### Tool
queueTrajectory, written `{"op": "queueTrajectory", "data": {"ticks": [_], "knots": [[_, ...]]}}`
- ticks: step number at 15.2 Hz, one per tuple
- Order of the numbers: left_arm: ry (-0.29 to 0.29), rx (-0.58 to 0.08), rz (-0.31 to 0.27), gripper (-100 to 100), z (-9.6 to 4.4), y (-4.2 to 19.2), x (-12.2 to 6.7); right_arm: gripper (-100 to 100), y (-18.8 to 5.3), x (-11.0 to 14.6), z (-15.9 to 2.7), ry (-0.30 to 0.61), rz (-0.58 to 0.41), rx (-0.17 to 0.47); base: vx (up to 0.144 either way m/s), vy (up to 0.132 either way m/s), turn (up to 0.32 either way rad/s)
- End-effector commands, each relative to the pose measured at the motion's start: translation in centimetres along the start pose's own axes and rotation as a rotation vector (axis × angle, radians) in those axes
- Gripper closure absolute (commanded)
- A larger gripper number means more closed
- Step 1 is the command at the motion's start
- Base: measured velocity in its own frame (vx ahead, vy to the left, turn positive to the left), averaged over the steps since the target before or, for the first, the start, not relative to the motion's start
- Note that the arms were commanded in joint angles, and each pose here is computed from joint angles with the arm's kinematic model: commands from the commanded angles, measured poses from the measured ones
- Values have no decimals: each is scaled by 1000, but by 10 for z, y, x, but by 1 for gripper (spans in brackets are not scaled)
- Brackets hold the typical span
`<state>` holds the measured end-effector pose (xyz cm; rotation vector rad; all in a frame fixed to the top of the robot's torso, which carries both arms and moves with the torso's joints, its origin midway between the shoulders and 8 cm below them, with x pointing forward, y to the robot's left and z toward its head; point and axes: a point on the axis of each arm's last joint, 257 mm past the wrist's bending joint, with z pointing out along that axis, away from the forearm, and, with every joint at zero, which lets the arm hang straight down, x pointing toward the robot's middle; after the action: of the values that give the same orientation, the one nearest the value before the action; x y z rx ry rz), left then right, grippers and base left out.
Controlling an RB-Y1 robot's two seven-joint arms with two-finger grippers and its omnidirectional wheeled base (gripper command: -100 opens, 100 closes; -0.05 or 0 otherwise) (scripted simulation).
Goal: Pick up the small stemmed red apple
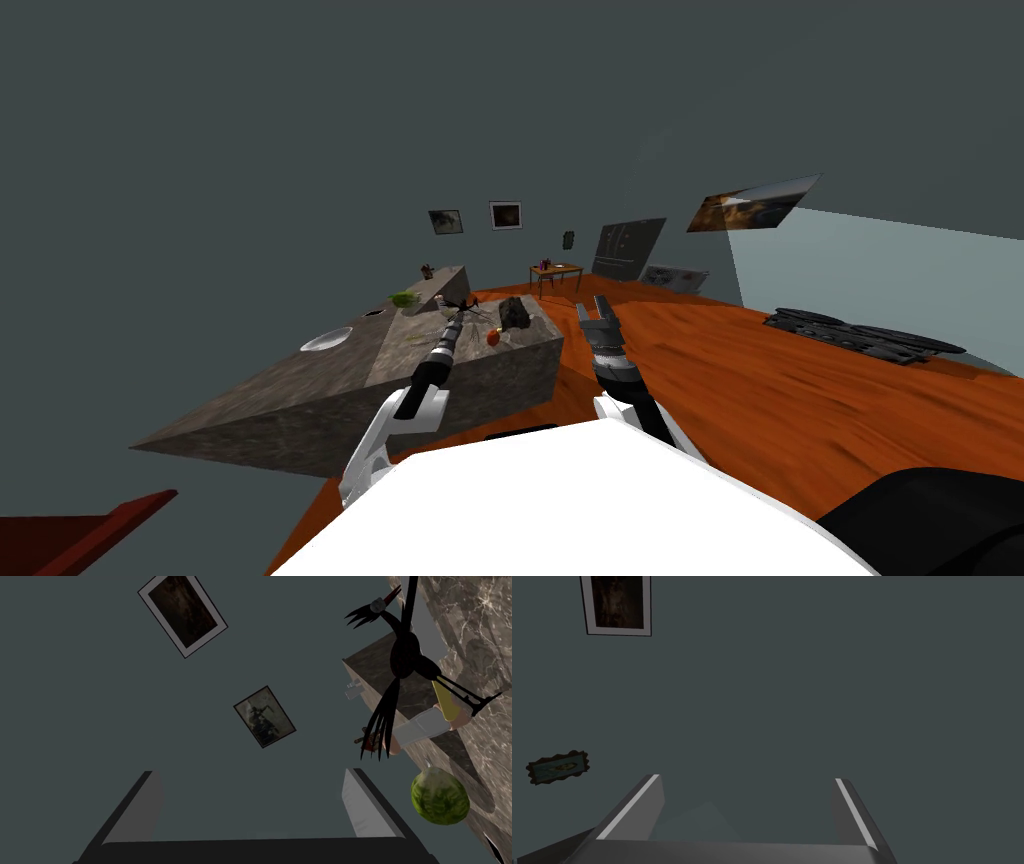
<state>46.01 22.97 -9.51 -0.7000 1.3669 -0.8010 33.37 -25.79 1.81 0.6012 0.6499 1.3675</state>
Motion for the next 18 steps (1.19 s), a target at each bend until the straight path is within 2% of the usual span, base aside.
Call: {"op": "queueTrajectory", "data": {"ticks": [1,2,3,5,6,9,10,12,13,16,17,18], "knots": [[11,-40,14,-100,1,8,3,0,0,0,0,0,0,0,17,-4,-32],[12,-44,14,-100,1,10,3,0,0,0,0,0,0,0,9,-2,4],[23,-60,49,-100,6,11,8,0,0,0,0,0,0,0,15,-5,-66],[31,-95,50,-100,5,20,10,0,0,0,0,0,0,0,19,-7,-61],[41,-106,85,-100,9,20,15,0,0,0,0,0,0,0,23,-9,-76],[51,-147,86,-100,8,30,16,0,0,0,0,0,0,0,19,-6,-35],[63,-163,122,-100,11,32,21,0,0,0,0,0,0,0,16,-5,-64],[71,-198,122,-100,10,41,23,0,0,0,0,0,0,0,19,-5,-61],[81,-204,158,-100,14,39,27,0,0,0,0,0,0,0,23,-5,-74],[92,-250,158,-100,11,51,28,0,0,0,0,0,0,0,20,-5,-40],[105,-267,194,-100,14,52,33,0,0,0,0,0,0,0,14,-10,-66],[110,-285,194,-100,13,57,33,0,0,0,0,0,0,0,19,-9,-86]]}}
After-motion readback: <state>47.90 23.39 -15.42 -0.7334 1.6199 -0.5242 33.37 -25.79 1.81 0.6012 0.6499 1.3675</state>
